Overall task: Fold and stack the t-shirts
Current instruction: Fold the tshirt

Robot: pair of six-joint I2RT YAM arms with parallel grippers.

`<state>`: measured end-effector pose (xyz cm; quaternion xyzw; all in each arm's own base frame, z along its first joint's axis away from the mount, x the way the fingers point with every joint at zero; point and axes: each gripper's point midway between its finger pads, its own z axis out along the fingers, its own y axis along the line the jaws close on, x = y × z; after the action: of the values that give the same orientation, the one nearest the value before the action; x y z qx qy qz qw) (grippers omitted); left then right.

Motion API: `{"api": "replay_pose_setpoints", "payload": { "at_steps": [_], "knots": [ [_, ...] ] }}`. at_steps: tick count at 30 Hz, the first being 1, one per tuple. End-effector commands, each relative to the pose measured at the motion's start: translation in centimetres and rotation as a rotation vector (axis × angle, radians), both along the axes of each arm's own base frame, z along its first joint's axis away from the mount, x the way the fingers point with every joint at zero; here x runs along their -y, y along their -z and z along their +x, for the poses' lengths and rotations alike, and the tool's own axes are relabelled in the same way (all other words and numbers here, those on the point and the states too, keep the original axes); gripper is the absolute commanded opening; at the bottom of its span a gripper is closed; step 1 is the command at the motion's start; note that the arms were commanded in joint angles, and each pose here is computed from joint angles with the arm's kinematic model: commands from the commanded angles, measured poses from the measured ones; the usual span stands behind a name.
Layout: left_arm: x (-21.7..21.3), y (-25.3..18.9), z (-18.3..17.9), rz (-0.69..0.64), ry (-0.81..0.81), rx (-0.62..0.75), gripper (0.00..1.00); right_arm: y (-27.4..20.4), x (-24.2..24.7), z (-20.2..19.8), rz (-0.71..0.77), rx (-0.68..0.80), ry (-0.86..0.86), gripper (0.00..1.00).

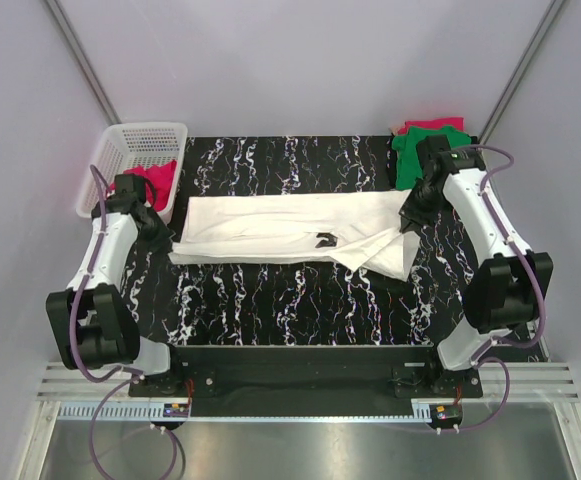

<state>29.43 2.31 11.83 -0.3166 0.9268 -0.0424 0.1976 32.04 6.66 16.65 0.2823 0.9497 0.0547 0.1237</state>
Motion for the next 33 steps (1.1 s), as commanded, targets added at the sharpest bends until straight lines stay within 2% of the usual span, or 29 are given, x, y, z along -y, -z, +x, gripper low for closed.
{"api": "replay_pose_setpoints", "payload": {
  "at_steps": [1,14,24,33],
  "knots": [
    [-0.7,-1.8,2.7,0.013,-0.013,0.072,0.00,-1.4,0.5,1.9,-0.018,0.050,-0.025,0.00],
    [1.3,-2.7,4.5,-0.098,0.067,0.106,0.00,-2.0,0.1,2.9,0.017,0.066,-0.040,0.00],
    [2.0,-2.3,0.4,-0.089,0.125,0.086,0.00,-3.4,0.1,0.5,0.038,0.083,-0.029,0.00],
    [2.8,-5.9,-0.8,-0.096,0.156,0.171,0.00,-5.4,0.1,-1.5,0.052,0.102,-0.026,0.00]
  ]
}}
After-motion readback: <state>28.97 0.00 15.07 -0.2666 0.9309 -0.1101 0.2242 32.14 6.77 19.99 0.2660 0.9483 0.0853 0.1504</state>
